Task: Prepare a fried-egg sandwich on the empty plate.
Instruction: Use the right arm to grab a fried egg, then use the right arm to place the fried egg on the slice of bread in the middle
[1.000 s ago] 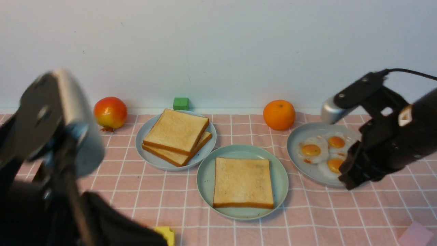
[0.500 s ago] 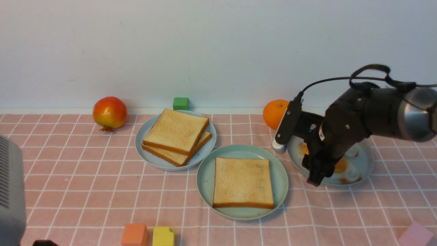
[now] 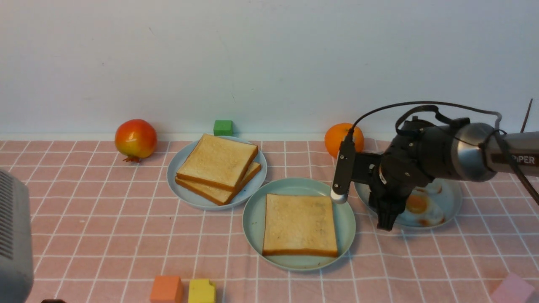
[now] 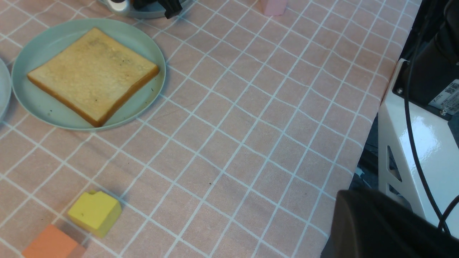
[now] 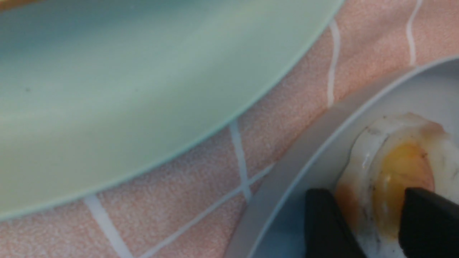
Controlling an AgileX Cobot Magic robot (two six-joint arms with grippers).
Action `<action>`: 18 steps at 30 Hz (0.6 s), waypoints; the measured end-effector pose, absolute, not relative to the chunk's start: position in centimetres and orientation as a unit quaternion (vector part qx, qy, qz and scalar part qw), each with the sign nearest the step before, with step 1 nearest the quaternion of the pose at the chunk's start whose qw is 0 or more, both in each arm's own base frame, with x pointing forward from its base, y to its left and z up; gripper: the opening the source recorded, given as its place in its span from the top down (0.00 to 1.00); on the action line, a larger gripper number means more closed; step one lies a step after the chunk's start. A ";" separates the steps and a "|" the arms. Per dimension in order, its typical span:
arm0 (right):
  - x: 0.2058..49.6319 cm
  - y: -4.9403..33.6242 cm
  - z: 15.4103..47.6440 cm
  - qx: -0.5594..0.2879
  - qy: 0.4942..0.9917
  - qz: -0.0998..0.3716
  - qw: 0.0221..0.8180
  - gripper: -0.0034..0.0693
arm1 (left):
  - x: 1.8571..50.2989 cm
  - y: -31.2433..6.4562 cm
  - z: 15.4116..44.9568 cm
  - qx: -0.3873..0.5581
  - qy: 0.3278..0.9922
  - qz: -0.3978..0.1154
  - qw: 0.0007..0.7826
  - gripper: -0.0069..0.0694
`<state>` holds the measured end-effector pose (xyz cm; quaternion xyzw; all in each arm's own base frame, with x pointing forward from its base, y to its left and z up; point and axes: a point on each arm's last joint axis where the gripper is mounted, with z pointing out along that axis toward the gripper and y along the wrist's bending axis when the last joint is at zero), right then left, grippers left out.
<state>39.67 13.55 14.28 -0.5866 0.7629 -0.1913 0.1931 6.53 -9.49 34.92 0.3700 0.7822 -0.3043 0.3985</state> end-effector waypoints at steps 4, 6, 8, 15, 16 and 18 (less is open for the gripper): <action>39.7 13.6 14.3 -0.590 0.759 -0.194 0.193 0.74 | 6.5 -9.5 34.9 0.369 0.782 -0.307 0.398 0.89; 39.6 13.5 14.4 -0.590 0.760 -0.196 0.191 0.77 | 6.5 -9.5 34.9 0.369 0.782 -0.308 0.397 0.89; 39.4 13.5 15.2 -0.583 0.765 -0.196 0.192 0.77 | 6.5 -9.5 34.9 0.369 0.782 -0.307 0.398 0.89; 37.1 13.8 22.1 -0.513 0.799 -0.195 0.246 0.84 | 6.5 -9.5 34.9 0.362 0.786 -0.308 0.395 0.89; 36.9 13.9 22.4 -0.510 0.801 -0.195 0.247 0.84 | 6.5 -9.5 34.9 0.361 0.787 -0.308 0.395 0.89; 35.6 14.8 24.6 -0.493 0.806 -0.186 0.269 0.84 | 6.6 -9.5 34.9 0.356 0.789 -0.309 0.394 0.89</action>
